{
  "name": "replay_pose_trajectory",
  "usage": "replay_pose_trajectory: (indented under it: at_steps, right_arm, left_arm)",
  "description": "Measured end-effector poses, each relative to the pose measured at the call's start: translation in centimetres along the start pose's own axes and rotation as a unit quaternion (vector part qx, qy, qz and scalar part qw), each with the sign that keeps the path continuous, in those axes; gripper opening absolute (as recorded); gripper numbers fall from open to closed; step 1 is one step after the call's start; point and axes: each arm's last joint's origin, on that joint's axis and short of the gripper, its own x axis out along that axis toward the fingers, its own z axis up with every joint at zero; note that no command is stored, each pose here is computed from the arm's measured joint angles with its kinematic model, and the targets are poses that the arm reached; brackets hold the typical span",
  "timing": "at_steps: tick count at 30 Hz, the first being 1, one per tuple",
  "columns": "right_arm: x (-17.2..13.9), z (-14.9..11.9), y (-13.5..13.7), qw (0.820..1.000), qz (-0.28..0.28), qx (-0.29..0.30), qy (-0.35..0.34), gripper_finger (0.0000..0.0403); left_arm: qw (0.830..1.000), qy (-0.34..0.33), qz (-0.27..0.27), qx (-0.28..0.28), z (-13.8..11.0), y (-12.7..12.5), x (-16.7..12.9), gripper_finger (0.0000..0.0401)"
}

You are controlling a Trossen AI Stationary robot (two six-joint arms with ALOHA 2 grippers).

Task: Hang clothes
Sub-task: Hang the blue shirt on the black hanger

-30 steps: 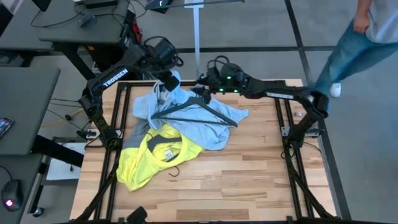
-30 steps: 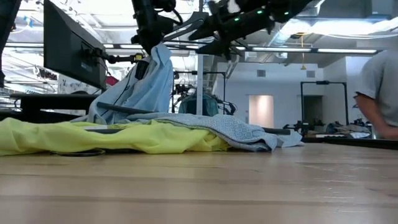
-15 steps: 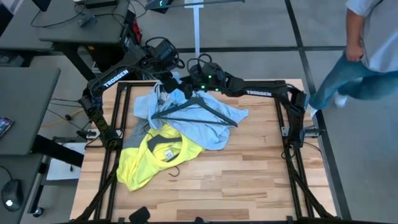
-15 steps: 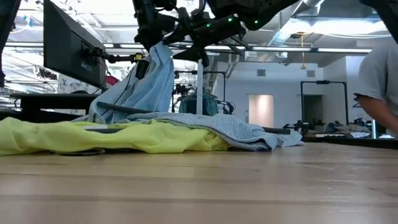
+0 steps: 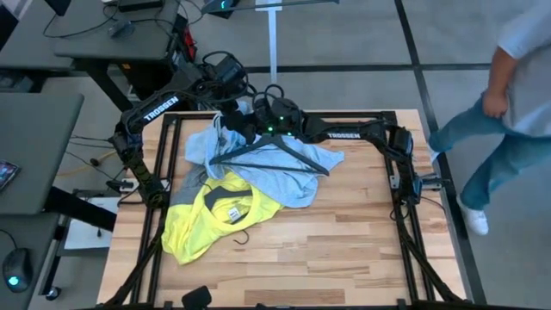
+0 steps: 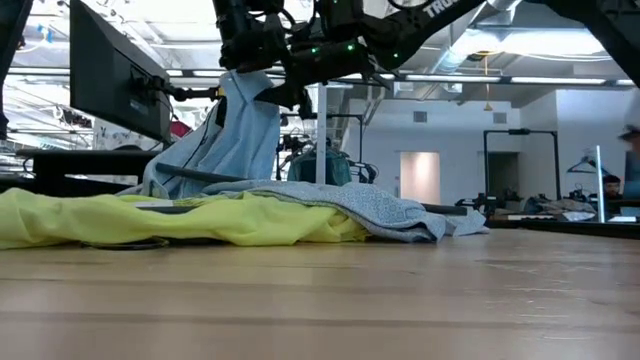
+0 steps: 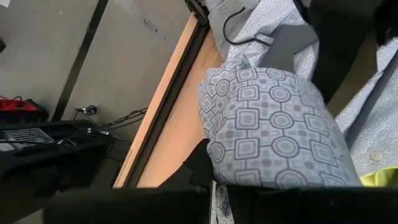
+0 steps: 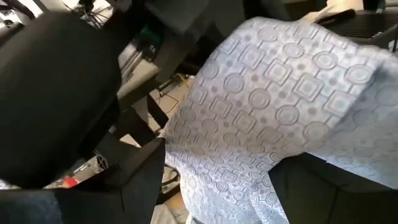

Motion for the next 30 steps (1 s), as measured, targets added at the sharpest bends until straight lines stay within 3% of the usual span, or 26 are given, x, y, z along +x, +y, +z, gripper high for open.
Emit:
replay_pose_trajectory:
  at_steps: [3, 8, 9, 14, 22, 30]
  right_arm:
    - [-0.1, 0.2, -0.4, 1.0, -0.004, -0.028, -0.001, 0.0206]
    - [-0.2, 0.5, -1.7, 0.998, -0.015, -0.065, 0.016, 0.0037]
    - [-0.3, 0.6, -2.0, 0.997, -0.009, -0.076, 0.022, 0.002]
    - [-1.9, 2.3, -2.7, 0.99, -0.025, -0.126, 0.055, 0.0005]
    - [-7.9, 6.2, -1.2, 0.954, -0.048, -0.255, 0.153, 0.0002]
    - [-11.7, 6.9, -0.2, 0.937, -0.064, -0.243, 0.242, 0.0001]
  left_arm:
    - [1.0, 0.001, -0.001, 0.003, 0.0, 0.0, 0.0, 0.0008]
    - [1.0, 0.011, -0.006, 0.02, -0.2, -0.2, 0.0, 0.0008]
    - [1.0, 0.015, -0.008, 0.023, -0.3, -0.2, -0.1, 0.0008]
    - [0.999, 0.02, -0.009, 0.024, -0.8, -0.2, -0.8, 0.0008]
    - [1.0, -0.013, -0.016, 0.019, -0.7, -0.2, -1.7, 0.0008]
    - [0.992, -0.096, -0.077, 0.013, 0.9, -1.5, -2.0, 0.0024]
